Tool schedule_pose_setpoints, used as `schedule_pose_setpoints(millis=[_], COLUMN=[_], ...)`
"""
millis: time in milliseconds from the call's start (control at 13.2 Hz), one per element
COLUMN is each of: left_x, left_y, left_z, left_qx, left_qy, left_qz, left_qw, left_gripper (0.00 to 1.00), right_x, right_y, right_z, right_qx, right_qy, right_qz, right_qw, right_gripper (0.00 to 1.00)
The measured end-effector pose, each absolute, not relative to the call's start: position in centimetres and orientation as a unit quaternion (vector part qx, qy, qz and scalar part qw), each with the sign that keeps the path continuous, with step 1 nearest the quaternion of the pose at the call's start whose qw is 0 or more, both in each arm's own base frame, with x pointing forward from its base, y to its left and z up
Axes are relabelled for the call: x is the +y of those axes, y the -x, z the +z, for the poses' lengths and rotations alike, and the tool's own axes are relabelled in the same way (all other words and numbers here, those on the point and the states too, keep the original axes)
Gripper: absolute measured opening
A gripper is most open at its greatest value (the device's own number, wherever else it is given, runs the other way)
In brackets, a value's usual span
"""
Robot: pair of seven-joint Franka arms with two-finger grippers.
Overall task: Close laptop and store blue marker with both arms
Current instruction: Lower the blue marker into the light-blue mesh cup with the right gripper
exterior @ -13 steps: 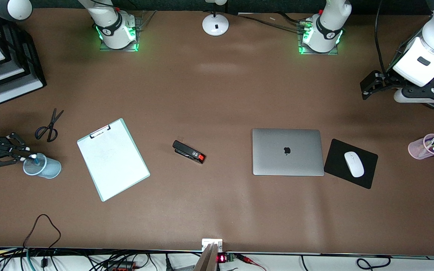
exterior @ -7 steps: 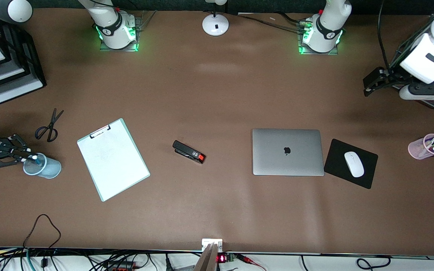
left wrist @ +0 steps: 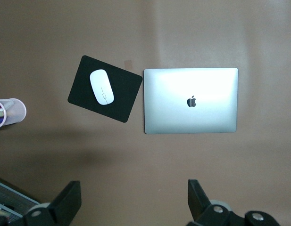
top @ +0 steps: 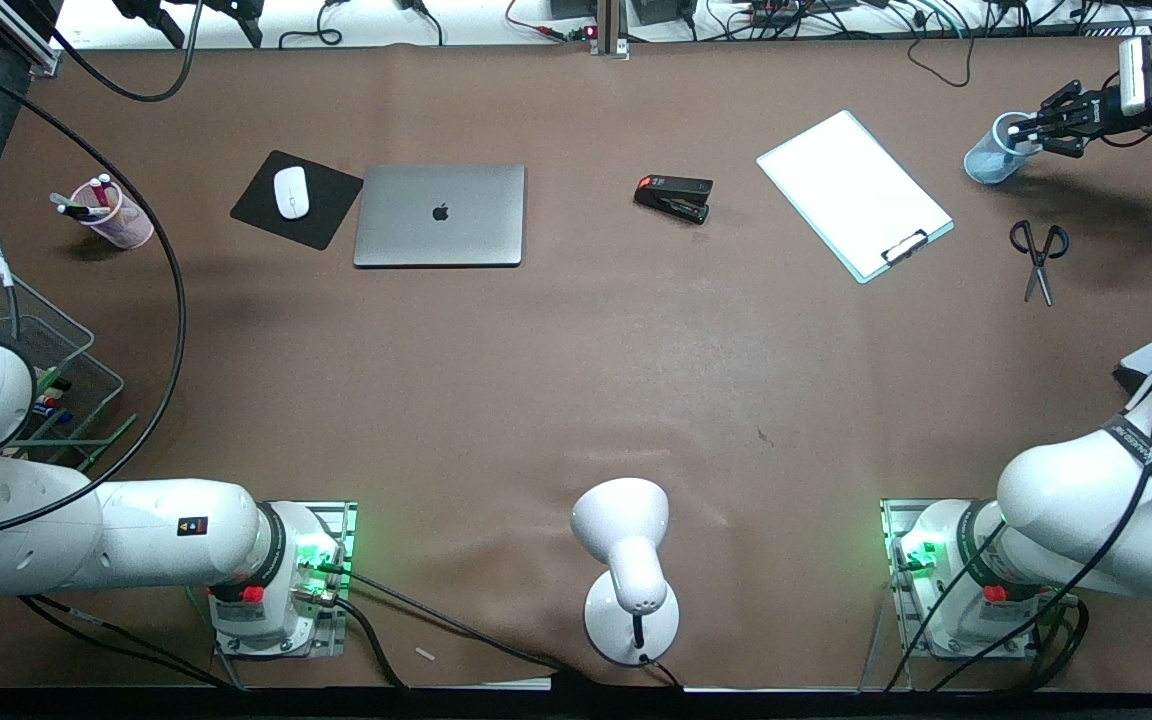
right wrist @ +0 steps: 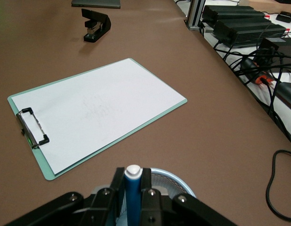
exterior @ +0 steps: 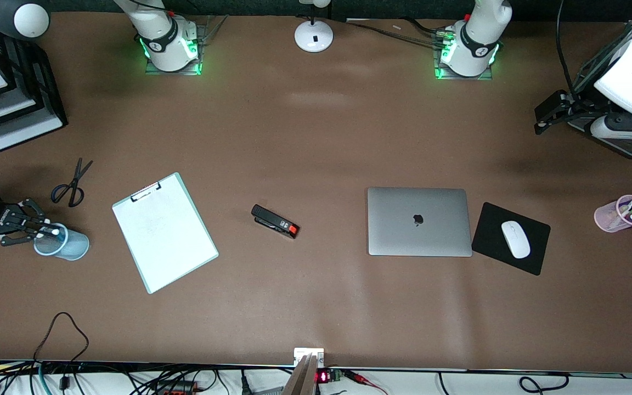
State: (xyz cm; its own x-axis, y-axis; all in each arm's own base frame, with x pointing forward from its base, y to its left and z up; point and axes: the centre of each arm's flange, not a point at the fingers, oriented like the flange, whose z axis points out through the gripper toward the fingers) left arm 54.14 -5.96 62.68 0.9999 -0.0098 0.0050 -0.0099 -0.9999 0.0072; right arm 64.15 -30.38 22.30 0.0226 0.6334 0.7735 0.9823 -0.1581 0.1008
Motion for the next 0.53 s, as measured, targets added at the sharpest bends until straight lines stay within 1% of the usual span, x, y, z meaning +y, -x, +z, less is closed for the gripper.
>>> schedule_pose_setpoints(millis=[76,152,304,455,531], left_x=[-5.9,-5.9,-5.9,-6.0,-6.0], left_y=[-54.1,-54.1,-54.1,-54.1,-54.1], left_z=[62.6,62.6,62.6,62.6,62.6], left_qx=[-0.005,-0.005,-0.005,-0.005,-0.005], left_qy=[-1.0,-1.0,-1.0,-1.0,-1.0], left_qz=[0.002,0.001,0.001,0.001,0.001], left_qw=[0.004,0.003,0.003,0.003,0.003], left_gripper=[1.0,1.0,1.0,1.0,1.0], right_x=[-30.4,-30.5,-30.5,-30.6,-30.6], right_y=[-64.2,-64.1,-64.1,-64.4,-64.5], right_z=[22.3,22.4,22.6,23.5,24.3], right_qx=[-0.599,-0.59,-0.567,-0.562,-0.561], right_qy=[0.674,0.682,0.7,0.705,0.708], right_qz=[-0.356,-0.353,-0.345,-0.341,-0.336], right_qw=[0.245,0.249,0.264,0.267,0.268], right_gripper=[0.18,0.25,0.42,0.65,0.74])
